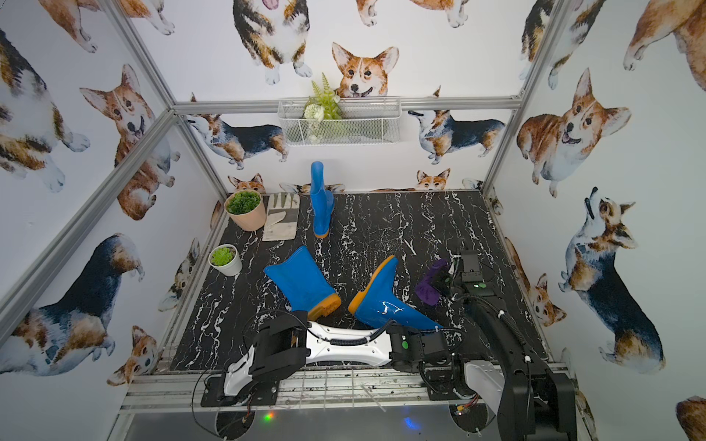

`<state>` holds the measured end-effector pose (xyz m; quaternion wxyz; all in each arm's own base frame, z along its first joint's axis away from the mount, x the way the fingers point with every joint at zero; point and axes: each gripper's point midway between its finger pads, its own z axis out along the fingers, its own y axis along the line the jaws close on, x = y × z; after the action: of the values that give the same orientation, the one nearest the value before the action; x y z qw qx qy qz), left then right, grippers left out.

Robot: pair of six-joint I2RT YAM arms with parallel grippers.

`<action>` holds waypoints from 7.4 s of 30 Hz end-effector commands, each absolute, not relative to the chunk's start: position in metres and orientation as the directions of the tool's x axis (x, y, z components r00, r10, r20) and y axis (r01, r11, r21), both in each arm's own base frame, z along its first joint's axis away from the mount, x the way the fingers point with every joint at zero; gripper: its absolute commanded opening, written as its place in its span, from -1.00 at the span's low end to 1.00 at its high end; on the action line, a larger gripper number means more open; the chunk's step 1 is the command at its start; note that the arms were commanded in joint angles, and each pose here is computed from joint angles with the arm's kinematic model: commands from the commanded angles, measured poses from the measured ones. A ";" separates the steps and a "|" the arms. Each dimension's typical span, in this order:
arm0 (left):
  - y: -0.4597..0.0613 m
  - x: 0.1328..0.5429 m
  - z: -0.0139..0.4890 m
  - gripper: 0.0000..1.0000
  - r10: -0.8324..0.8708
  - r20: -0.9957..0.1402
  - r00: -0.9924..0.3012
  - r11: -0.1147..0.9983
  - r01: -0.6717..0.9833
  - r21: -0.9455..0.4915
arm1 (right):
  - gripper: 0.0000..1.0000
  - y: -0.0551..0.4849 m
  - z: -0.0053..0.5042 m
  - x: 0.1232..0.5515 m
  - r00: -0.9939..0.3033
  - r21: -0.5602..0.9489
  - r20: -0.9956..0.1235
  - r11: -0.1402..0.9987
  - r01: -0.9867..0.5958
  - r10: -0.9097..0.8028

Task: Wipe the rubber boots with a cloth
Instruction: Wipe the dirt off the rubber boot, then adjust the rubber boot at the center of the board, then wipe the dirt off the rubber boot.

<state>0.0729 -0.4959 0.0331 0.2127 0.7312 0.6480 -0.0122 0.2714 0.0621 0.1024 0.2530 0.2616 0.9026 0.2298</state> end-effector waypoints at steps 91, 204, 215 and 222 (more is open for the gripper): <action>-0.417 0.249 0.118 -0.17 0.282 -0.517 -0.808 0.817 0.485 -0.312 | -1.00 0.048 0.110 0.346 -0.877 0.347 -0.283 0.894 0.283 0.387; -0.318 0.263 0.059 -1.00 -0.103 -0.298 -0.949 0.773 0.112 -0.624 | -1.00 0.171 0.122 0.294 -0.941 0.070 -0.339 0.997 -0.023 0.002; -0.313 0.263 0.061 -1.00 -0.123 -0.304 -0.945 0.781 0.097 -0.617 | -1.00 0.218 0.057 0.295 -0.970 -0.014 -0.178 0.986 -0.166 -0.165; -0.314 0.264 0.058 -1.00 -0.124 -0.293 -0.948 0.786 0.086 -0.612 | -1.00 0.087 0.091 0.293 -0.976 -0.105 -0.219 0.993 0.046 0.022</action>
<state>0.2590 -0.3171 0.0606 0.1571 0.0021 0.9273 -0.3398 0.3042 0.1335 0.0694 0.1047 0.0179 0.9943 -0.0024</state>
